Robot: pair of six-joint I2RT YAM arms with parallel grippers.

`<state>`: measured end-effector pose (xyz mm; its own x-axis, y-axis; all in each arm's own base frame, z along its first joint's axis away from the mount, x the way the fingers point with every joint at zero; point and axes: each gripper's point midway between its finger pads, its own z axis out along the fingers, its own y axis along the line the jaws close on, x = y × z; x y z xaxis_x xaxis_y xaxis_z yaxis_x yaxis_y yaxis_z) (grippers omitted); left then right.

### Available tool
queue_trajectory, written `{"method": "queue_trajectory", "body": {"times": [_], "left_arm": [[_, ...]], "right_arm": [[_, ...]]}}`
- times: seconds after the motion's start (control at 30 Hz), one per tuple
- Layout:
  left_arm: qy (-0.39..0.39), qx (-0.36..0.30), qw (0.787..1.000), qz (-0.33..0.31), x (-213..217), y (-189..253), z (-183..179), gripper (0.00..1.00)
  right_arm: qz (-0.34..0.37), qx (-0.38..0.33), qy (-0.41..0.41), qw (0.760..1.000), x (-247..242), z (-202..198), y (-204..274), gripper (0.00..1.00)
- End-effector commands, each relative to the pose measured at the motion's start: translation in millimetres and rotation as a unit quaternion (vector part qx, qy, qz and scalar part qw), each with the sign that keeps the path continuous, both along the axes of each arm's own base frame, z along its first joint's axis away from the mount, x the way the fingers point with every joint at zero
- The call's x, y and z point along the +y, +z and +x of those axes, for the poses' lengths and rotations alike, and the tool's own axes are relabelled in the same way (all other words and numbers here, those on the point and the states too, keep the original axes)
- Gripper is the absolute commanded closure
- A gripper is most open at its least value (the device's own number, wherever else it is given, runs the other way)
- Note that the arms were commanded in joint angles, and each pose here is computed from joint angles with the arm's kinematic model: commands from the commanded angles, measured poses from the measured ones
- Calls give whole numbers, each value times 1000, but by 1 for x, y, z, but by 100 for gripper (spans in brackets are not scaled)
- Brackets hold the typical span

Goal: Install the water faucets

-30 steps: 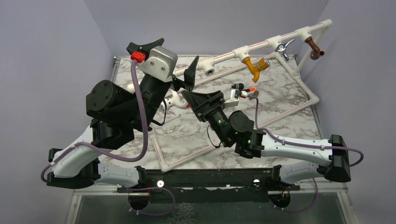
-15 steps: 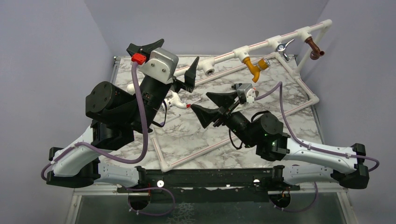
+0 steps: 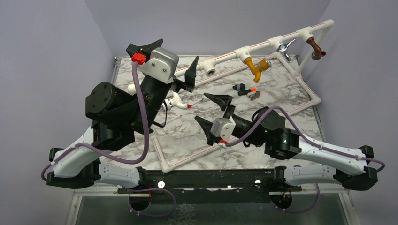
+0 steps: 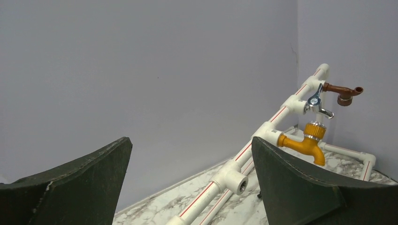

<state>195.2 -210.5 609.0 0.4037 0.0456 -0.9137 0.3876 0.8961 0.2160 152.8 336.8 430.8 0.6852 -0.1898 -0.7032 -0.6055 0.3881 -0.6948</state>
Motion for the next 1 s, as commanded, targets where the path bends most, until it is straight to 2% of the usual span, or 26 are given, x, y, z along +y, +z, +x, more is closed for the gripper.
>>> {"method": "queue_trajectory", "body": {"times": [0.0,0.27,0.53,0.63,0.87,0.97], "left_arm": [[11,-2,1000,-12,10,7,-1,1],[12,-1,1000,-14,12,7,-2,1],[12,-3,1000,-20,18,10,-5,1],[11,-3,1000,-20,19,10,-7,1],[8,-3,1000,-21,20,11,-9,1],[6,-3,1000,-21,21,12,-11,1]], "right_arm": [[-98,-145,19,984,13,-1,-4,17],[-135,-238,-4,962,39,11,-3,17],[-165,-342,-130,916,57,40,-9,18],[-175,-359,-165,902,62,49,-14,20],[-169,-351,-158,907,79,49,-23,25],[-165,-340,-171,910,83,54,-25,35]]}}
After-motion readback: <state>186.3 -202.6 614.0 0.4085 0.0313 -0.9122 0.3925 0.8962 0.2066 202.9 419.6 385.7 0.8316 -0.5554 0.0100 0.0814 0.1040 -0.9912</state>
